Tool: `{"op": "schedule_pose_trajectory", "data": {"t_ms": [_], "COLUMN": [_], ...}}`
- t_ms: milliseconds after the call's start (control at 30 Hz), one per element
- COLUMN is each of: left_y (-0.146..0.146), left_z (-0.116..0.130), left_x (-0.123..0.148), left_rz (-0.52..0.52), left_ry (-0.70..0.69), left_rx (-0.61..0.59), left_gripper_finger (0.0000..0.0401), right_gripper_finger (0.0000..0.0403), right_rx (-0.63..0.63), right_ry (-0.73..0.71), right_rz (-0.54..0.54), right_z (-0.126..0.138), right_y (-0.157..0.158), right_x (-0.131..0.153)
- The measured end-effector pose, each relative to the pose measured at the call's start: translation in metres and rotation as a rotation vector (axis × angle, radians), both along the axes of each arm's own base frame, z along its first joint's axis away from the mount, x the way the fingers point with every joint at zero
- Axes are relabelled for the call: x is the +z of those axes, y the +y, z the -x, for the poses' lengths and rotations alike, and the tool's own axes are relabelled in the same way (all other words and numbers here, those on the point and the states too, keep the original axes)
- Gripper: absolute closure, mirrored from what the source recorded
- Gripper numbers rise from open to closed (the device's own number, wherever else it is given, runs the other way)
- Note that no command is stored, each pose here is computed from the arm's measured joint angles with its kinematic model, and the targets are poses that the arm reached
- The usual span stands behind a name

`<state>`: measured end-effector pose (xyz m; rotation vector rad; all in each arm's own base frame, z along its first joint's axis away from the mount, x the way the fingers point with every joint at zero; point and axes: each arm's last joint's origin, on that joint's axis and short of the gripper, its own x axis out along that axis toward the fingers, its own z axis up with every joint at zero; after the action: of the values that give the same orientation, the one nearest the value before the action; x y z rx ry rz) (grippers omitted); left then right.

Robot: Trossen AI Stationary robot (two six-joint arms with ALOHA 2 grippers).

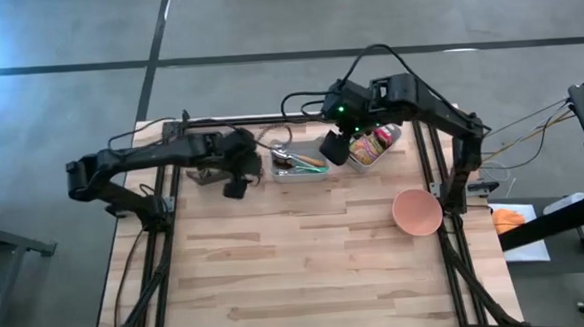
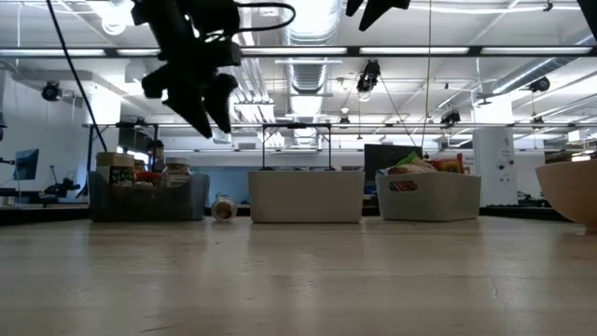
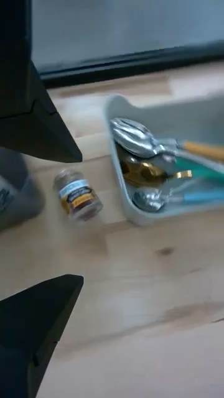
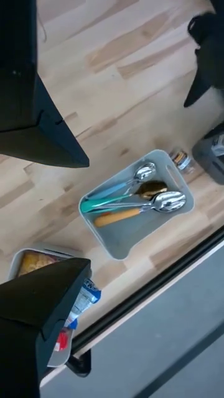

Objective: Pick & Place Food Item
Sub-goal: Put the brown seasoning bottle into the black bin

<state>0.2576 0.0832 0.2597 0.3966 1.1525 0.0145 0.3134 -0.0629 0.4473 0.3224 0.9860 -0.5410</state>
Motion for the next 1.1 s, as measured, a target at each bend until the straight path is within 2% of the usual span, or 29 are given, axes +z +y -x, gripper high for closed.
{"op": "schedule_pose_trajectory", "data": {"t_ms": [100, 233, 433, 633, 800, 1100], "left_y": [0.002, 0.008, 0.013, 0.015, 0.017, 0.039], "left_z": [-0.008, -0.019, -0.034, -0.039, -0.040, -0.038], "left_x": [-0.012, -0.032, -0.061, -0.081, -0.087, -0.093], "left_rz": [-0.075, -0.162, -0.217, -0.209, -0.245, -0.286], "left_ry": [0.068, 0.160, 0.279, 0.366, 0.416, 0.425], "left_rx": [-0.152, -0.286, -0.451, -0.545, -0.640, -0.681], "left_gripper_finger": [0.0089, 0.0089, 0.0089, 0.0089, 0.0089, 0.0089], "right_gripper_finger": [0.0156, 0.0156, 0.0156, 0.0156, 0.0156, 0.0156], "right_rx": [0.021, 0.044, 0.082, 0.099, 0.116, 0.136], "right_ry": [-0.003, -0.012, -0.027, -0.042, -0.049, -0.049], "right_rz": [0.007, 0.009, 0.009, -0.002, -0.004, -0.004], "right_z": [0.002, 0.004, 0.007, 0.009, 0.010, 0.010], "right_y": [0.004, 0.011, 0.025, 0.036, 0.042, 0.048], "right_x": [0.002, 0.005, 0.009, 0.011, 0.013, 0.013]}}
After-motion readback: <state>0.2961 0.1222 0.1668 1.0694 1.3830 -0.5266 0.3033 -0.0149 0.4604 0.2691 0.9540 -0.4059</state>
